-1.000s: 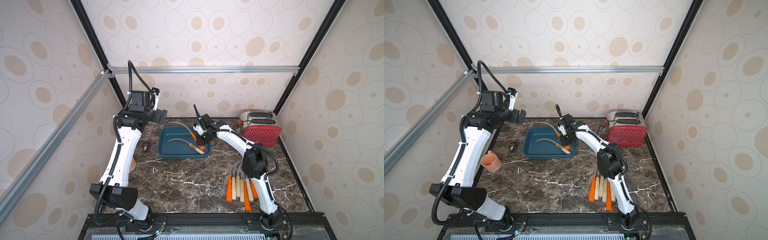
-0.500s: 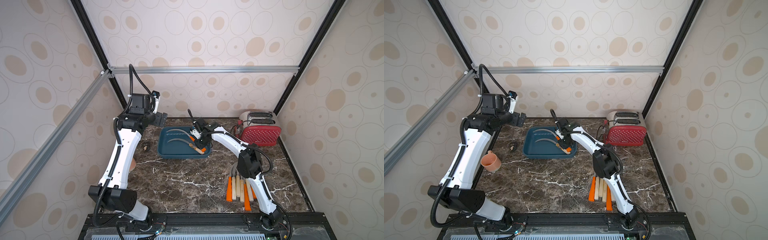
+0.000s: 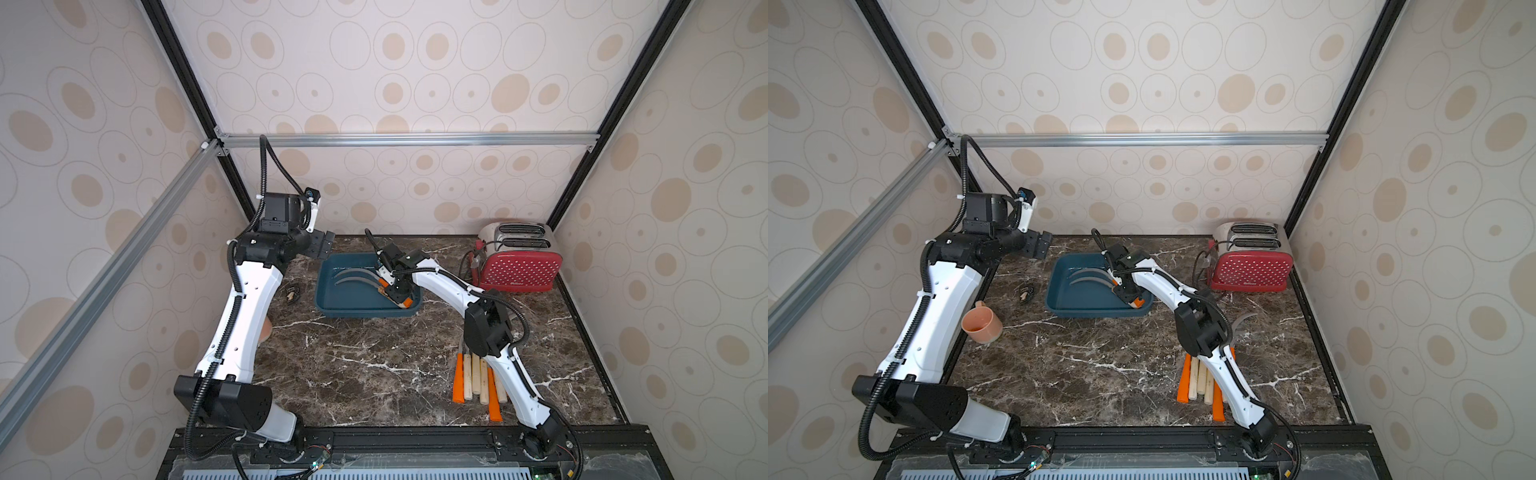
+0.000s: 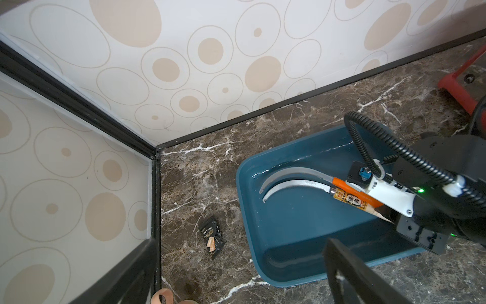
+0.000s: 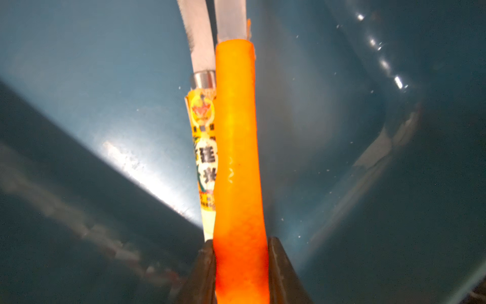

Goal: Put small sickles into storage boxes
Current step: Place the sickle in the storage box.

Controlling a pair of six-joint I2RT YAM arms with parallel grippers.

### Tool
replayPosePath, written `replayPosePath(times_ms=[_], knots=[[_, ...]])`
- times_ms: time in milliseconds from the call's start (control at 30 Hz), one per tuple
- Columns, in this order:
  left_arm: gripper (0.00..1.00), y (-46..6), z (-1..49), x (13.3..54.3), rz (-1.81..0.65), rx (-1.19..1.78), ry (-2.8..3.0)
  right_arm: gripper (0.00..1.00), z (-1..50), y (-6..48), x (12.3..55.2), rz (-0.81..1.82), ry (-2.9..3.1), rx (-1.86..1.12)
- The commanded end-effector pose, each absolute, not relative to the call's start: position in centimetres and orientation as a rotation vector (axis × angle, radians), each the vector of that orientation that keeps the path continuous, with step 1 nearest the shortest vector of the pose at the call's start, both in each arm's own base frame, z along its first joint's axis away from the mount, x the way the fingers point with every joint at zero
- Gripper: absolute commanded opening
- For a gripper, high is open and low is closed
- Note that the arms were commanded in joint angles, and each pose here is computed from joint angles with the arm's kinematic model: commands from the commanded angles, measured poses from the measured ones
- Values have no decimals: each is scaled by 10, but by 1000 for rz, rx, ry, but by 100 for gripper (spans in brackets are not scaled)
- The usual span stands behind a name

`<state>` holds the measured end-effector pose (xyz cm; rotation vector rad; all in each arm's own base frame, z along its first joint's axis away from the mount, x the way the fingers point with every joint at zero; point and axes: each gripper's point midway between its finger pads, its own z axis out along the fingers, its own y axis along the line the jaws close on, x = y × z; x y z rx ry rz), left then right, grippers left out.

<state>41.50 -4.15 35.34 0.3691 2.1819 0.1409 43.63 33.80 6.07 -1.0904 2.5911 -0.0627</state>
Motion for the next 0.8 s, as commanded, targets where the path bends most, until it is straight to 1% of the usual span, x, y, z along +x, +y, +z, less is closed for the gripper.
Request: replayPosePath(times_ms=[0,67,267,433,667,767], knots=[[99,-40,366,408,147,387,2142,6,63,338,436,-124,2566,-1139],[99,-41,365,408,145,388,2144,7,63,338,436,-132,2562,-1144],[99,-42,364,408,136,385,2146,17,64,339,435,-140,2556,-1148],[99,-43,364,408,127,384,2147,22,64,341,435,-135,2553,-1150],[99,-44,362,405,124,401,2151,32,63,344,436,-124,2552,-1148],[99,-43,363,404,126,402,2147,35,63,344,436,-124,2555,-1148]])
